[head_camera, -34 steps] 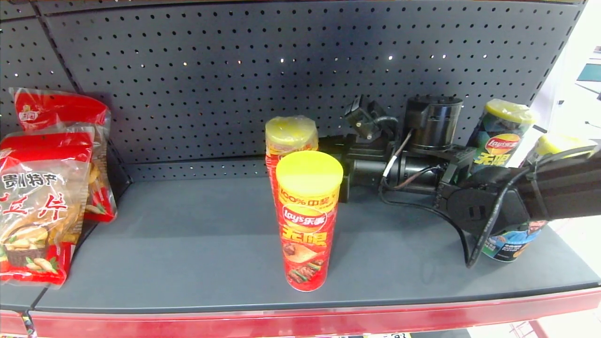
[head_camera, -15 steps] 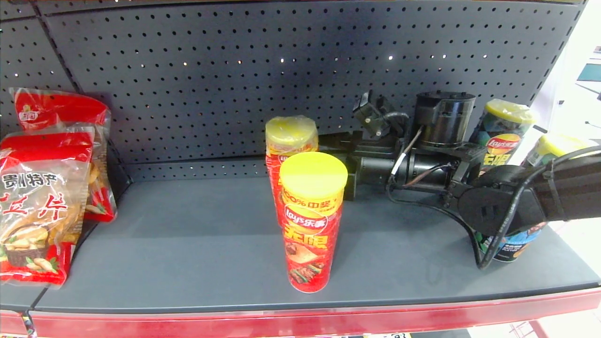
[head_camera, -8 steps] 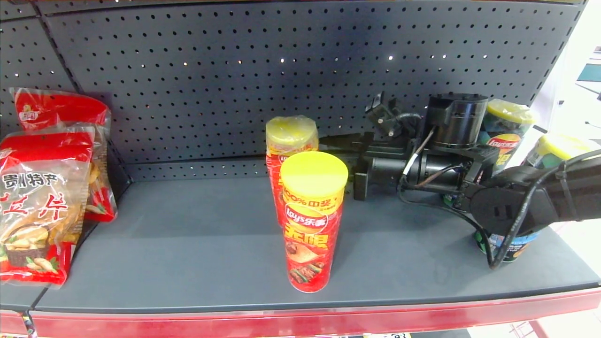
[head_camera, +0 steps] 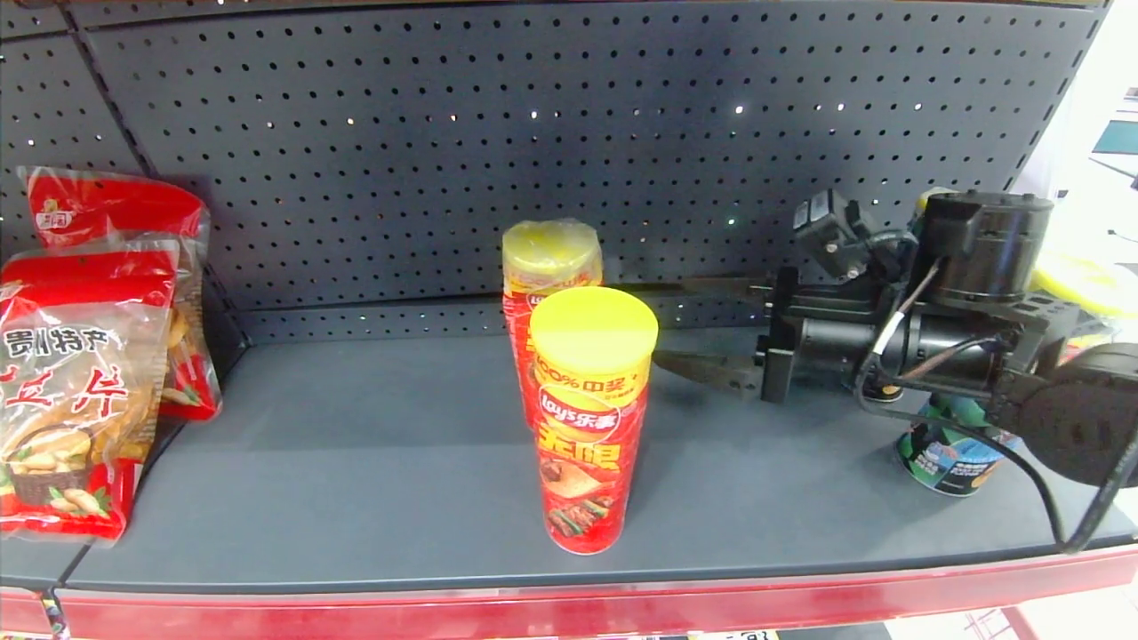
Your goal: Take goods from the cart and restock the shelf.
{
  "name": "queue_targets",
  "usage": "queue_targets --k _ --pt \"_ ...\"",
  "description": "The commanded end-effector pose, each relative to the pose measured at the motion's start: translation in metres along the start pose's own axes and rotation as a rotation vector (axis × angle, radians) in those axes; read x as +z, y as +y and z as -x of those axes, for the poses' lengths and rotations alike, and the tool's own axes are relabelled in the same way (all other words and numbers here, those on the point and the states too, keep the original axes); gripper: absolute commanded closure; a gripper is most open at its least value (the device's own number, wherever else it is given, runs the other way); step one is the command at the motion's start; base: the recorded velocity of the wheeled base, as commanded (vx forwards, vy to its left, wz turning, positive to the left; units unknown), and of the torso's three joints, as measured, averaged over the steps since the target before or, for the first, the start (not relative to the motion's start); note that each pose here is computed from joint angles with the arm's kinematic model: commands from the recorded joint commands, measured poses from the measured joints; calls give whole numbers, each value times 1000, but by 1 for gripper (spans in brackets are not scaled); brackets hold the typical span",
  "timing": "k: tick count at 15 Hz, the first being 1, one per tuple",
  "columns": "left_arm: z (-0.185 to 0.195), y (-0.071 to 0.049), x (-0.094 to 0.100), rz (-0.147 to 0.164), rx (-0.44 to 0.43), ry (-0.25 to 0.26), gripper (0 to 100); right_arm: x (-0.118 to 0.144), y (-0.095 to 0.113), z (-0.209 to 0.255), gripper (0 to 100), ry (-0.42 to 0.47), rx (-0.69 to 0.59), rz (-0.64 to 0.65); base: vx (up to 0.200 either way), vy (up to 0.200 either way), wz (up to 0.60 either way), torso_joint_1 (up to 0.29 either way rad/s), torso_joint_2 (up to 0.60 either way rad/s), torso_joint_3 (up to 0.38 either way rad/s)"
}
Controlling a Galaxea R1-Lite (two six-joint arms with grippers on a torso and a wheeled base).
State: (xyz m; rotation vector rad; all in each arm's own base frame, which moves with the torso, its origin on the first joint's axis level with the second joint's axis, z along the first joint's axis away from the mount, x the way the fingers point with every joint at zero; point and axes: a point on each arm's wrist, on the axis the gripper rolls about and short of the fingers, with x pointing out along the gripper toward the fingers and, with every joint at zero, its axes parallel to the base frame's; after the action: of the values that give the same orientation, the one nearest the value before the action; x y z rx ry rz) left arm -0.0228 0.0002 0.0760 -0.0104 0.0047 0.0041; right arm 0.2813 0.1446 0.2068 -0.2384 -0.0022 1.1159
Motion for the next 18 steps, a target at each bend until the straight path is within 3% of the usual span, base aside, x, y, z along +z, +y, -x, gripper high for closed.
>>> queue_targets --k 1,8,18 --pt "0 0 0 0 1 1 0 6 12 20 0 -9 -2 17 0 0 0 0 0 0" --pt "0 0 0 0 2 1 0 12 44 44 0 -26 49 30 0 0 0 0 0 0" --pt "0 0 0 0 1 1 0 27 76 13 0 -70 204 55 0 0 0 0 0 0"
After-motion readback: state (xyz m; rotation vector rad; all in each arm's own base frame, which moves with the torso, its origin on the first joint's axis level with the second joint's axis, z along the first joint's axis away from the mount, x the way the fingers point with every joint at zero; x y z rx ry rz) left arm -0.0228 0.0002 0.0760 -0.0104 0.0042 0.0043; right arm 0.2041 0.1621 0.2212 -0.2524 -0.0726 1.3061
